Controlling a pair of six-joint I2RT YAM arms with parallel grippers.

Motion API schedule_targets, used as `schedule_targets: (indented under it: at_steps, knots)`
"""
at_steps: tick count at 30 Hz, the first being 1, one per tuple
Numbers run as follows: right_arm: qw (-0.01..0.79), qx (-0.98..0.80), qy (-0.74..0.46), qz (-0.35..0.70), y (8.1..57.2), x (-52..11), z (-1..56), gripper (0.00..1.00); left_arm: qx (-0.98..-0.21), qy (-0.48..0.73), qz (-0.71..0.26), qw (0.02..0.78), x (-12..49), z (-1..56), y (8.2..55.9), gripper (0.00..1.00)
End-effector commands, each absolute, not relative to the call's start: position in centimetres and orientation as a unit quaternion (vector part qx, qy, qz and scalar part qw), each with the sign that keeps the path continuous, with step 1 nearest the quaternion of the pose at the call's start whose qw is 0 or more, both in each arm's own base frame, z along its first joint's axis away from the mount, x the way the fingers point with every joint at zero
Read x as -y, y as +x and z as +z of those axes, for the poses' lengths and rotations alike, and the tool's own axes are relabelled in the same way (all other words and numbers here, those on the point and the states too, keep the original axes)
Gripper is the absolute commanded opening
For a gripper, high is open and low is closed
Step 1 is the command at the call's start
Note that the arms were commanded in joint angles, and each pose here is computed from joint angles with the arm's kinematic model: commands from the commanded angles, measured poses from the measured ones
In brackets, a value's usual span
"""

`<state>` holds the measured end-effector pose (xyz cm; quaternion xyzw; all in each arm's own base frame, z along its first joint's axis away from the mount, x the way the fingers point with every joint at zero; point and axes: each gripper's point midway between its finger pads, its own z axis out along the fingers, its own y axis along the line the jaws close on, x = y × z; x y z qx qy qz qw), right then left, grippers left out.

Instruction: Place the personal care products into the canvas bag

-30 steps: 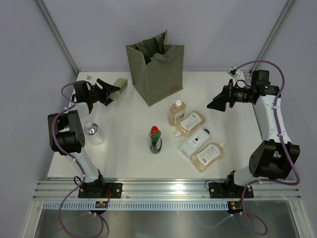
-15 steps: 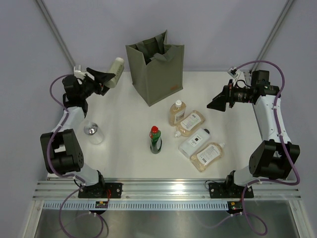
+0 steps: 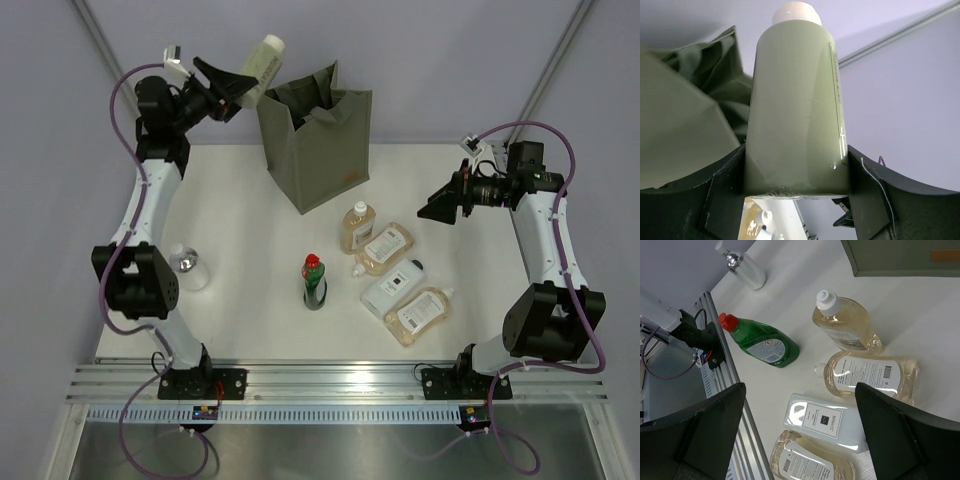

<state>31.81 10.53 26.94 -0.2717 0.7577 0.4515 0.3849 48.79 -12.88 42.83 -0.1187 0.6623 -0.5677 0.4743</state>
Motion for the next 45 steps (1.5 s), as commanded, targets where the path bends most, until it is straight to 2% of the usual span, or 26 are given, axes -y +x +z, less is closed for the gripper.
schedule_targets:
  at_steps: [1,2,3,4,5,6,8,12,17,25,33,40,45]
  knots:
    - [0.404,-0.739,-0.285,0.458,31.8,-10.8,28.0,1.00,-0.639,-0.070,-0.570,0.512,15.9,46.6,51.1,0.00]
    - [0.406,-0.736,-0.286,0.459,31.7,-10.8,28.1,0.99,-0.624,-0.052,-0.575,0.526,16.5,49.4,51.1,0.00]
    - [0.406,-0.736,-0.284,0.461,31.6,-10.9,28.1,0.99,-0.638,-0.057,-0.569,0.516,17.2,47.2,53.7,0.00]
    - [0.406,-0.736,-0.284,0.462,31.5,-10.9,28.1,1.00,-0.649,-0.060,-0.569,0.501,18.4,46.7,54.4,0.00]
    - [0.407,-0.734,-0.284,0.463,31.5,-10.9,28.1,1.00,-0.624,-0.033,-0.575,0.528,18.8,50.3,54.0,0.00]
    - [0.407,-0.734,-0.283,0.465,31.2,-11.0,28.0,0.99,-0.639,-0.042,-0.571,0.514,19.4,47.7,56.2,0.00]
    - [0.406,-0.735,-0.283,0.464,31.0,-11.0,27.8,0.99,-0.635,-0.041,-0.571,0.518,20.2,47.7,56.8,0.00]
    - [0.408,-0.736,-0.285,0.458,30.9,-11.0,27.6,0.99,-0.663,-0.041,-0.544,0.513,21.1,44.1,58.0,0.00]
    - [0.404,-0.741,-0.283,0.457,31.2,-10.8,27.2,1.00,-0.713,-0.035,-0.507,0.483,21.6,40.0,57.8,0.01]
    - [0.400,-0.748,-0.281,0.449,31.7,-10.6,26.8,0.99,-0.802,-0.011,-0.349,0.484,19.1,34.8,55.9,0.12]
    - [0.396,-0.750,-0.283,0.448,31.9,-10.5,26.5,0.99,-0.827,0.033,-0.305,0.472,20.2,32.7,54.7,0.20]
    - [0.393,-0.751,-0.282,0.450,31.7,-10.5,26.3,1.00,-0.836,0.041,-0.298,0.458,21.2,30.5,55.2,0.49]
    - [0.393,-0.753,-0.281,0.447,31.9,-10.5,26.1,0.99,-0.845,0.048,-0.304,0.438,22.4,28.4,55.4,0.60]
